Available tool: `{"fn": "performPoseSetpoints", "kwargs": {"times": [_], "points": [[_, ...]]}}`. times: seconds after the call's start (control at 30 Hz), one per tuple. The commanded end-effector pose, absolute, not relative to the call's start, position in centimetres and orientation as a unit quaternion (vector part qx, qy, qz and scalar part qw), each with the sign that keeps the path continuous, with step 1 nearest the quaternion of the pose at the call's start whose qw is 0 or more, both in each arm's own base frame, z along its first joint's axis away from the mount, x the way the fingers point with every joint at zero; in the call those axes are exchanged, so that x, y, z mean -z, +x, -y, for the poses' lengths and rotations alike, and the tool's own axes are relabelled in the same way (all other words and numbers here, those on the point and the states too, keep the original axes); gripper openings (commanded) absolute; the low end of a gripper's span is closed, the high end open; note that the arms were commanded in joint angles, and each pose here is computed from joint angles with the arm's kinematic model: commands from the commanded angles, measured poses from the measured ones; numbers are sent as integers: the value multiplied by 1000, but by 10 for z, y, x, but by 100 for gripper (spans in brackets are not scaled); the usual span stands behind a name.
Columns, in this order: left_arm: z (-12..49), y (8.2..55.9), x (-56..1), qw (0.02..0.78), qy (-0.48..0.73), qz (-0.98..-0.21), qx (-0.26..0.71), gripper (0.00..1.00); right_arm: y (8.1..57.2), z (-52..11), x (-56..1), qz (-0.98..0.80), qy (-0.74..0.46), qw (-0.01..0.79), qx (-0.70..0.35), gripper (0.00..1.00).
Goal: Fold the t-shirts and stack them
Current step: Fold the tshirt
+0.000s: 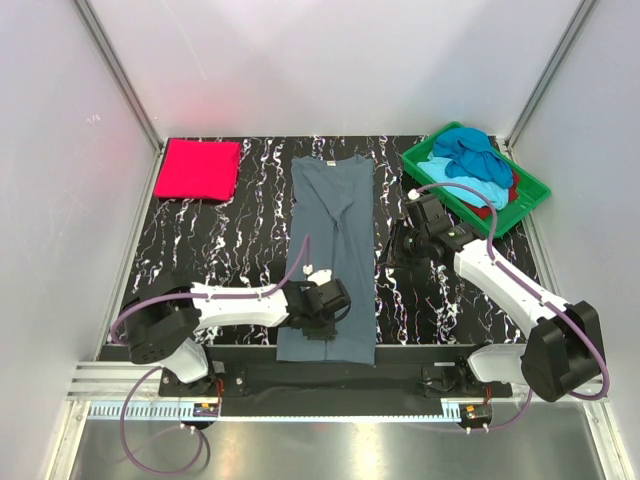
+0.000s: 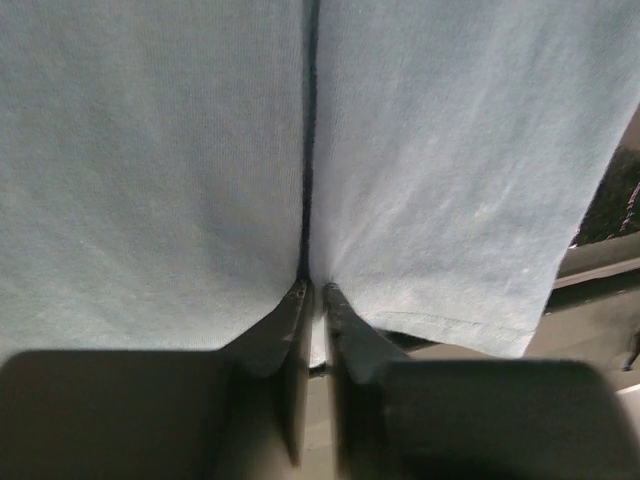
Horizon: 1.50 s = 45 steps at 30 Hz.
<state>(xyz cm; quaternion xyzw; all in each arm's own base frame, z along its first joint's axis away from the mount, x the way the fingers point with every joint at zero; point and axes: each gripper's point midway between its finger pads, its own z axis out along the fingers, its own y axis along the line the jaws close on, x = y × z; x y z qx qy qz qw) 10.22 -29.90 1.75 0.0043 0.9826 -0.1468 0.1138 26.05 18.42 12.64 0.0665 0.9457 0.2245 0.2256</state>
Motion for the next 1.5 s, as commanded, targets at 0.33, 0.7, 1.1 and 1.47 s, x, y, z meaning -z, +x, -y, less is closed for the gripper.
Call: {"fn": "performPoseSetpoints", "kwargs": {"times": [0.33,0.7,1.1,1.47], "points": [[273,131,-103,186,54,-962,192,49,142,-210,-97,-942,55,77,-322,48],[196,94,-58,89,11,-966,243,46,89,-215,-68,-924,62,24,-377,45],[181,85,-34,84,-49,-969,227,51,82,-206,-38,-933,54,25,-355,47],[180,75,-23,72,-58,-966,241,43,80,-211,-31,-934,35,22,-355,46]]}}
